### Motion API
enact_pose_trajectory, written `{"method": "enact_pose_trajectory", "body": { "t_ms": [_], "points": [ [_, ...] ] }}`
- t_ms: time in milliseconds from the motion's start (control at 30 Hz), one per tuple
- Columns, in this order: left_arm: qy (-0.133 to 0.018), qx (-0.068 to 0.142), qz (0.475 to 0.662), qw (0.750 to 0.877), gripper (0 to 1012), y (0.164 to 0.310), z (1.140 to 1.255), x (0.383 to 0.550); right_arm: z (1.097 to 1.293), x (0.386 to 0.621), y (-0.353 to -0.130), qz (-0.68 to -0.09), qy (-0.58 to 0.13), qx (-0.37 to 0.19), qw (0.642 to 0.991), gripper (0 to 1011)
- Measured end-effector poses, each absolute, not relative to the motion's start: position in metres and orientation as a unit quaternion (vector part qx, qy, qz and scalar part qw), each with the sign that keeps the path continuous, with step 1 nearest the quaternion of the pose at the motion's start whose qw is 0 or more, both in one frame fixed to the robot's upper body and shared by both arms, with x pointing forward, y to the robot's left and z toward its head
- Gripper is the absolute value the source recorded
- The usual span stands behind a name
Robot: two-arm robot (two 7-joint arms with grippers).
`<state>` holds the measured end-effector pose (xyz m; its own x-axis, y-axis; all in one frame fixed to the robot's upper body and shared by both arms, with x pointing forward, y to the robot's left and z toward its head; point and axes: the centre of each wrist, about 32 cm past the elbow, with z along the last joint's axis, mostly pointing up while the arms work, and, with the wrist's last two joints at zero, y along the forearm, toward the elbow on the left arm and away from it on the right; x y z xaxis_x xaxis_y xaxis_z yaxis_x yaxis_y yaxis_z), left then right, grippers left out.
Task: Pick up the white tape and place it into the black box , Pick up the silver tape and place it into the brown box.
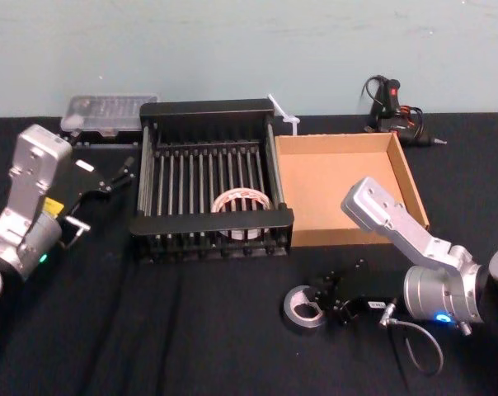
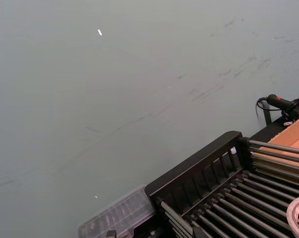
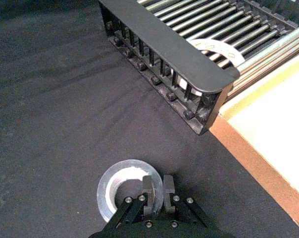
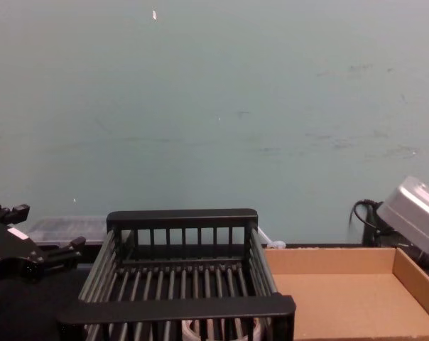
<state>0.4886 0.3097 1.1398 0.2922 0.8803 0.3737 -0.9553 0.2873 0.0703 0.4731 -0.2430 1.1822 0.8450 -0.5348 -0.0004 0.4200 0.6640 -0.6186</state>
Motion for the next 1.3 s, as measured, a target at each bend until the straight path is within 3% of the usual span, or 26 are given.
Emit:
{"method": "enact_pose_trajectory", "body": {
  "t_ms": [500,1300],
  "points": [
    [-0.132,0.142,0.58,0.791,1001,0.31,1.14,0.489,1.187,0.474,-0.251,-0.277,0.097,-0.289,0.911,137],
    [-0.132,0.141,0.58,0.791,1001,0.31,1.14,0.489,1.218,0.505,-0.282,-0.42,0.075,-0.22,0.877,137]
  ]
}}
